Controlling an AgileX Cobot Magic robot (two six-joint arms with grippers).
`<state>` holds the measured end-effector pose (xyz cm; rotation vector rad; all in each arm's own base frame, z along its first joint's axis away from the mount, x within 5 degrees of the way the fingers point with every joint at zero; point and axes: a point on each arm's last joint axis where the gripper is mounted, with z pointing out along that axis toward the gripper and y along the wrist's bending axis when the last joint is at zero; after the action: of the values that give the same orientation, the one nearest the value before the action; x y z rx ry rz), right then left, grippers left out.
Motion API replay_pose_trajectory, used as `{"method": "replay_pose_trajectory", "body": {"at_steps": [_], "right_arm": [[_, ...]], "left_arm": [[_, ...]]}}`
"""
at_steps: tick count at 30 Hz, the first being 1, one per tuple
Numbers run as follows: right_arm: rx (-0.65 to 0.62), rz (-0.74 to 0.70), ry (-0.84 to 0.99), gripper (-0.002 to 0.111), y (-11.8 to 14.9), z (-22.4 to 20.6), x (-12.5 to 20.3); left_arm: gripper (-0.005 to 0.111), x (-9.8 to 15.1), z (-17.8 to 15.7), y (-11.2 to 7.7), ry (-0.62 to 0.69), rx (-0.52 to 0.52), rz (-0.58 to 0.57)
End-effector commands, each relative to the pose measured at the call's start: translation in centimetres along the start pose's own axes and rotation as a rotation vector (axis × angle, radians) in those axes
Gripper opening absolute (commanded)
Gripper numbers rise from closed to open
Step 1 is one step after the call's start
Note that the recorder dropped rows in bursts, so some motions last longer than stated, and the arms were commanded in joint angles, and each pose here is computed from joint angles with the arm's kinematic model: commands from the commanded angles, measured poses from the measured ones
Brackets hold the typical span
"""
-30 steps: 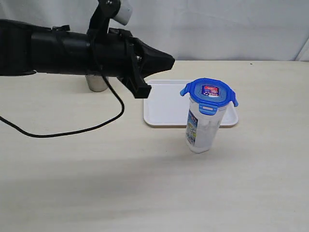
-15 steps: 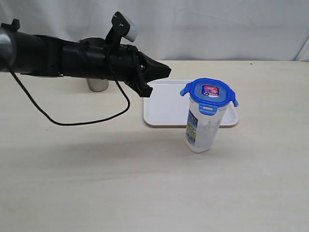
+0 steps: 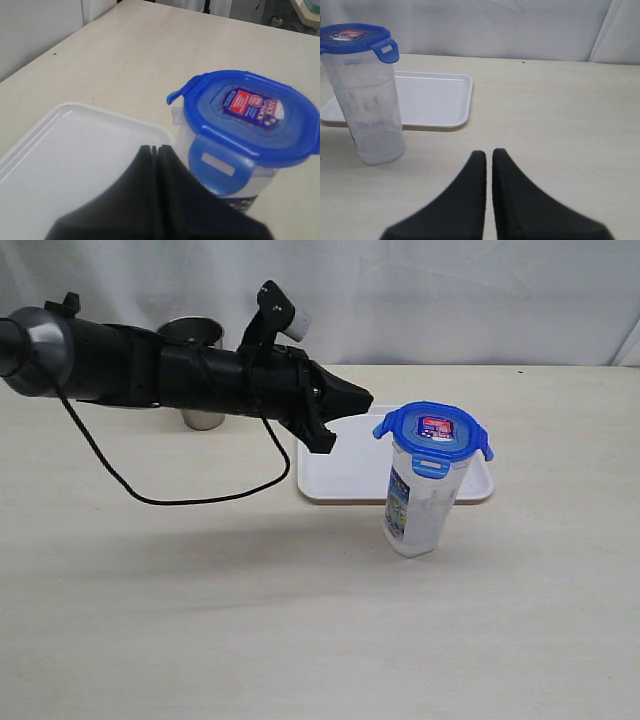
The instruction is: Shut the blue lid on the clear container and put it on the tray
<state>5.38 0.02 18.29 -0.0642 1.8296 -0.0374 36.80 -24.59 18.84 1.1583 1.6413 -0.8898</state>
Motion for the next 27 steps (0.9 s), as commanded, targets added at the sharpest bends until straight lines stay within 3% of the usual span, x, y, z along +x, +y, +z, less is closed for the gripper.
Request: {"method": "replay_pose_trajectory", "body": {"at_steps": [1,20,27], "right_arm": [[0.005,-0.006,-0.005,0.005,0.0,0.0,0.1],[0.005,-0.006,-0.005,0.005,0.0,0.0,0.1],[0.005,-0.006,-0.005,0.005,0.0,0.0,0.1]], "left_arm": [[0.000,-0.5,1.2,-0.5,0.041,-0.052,0.063],[0.000,0.0,1.6,-1.7,0.110,0.027,0.062],[0.000,0.3,1.5,-0.9,0.147,-0.060,0.048]]}}
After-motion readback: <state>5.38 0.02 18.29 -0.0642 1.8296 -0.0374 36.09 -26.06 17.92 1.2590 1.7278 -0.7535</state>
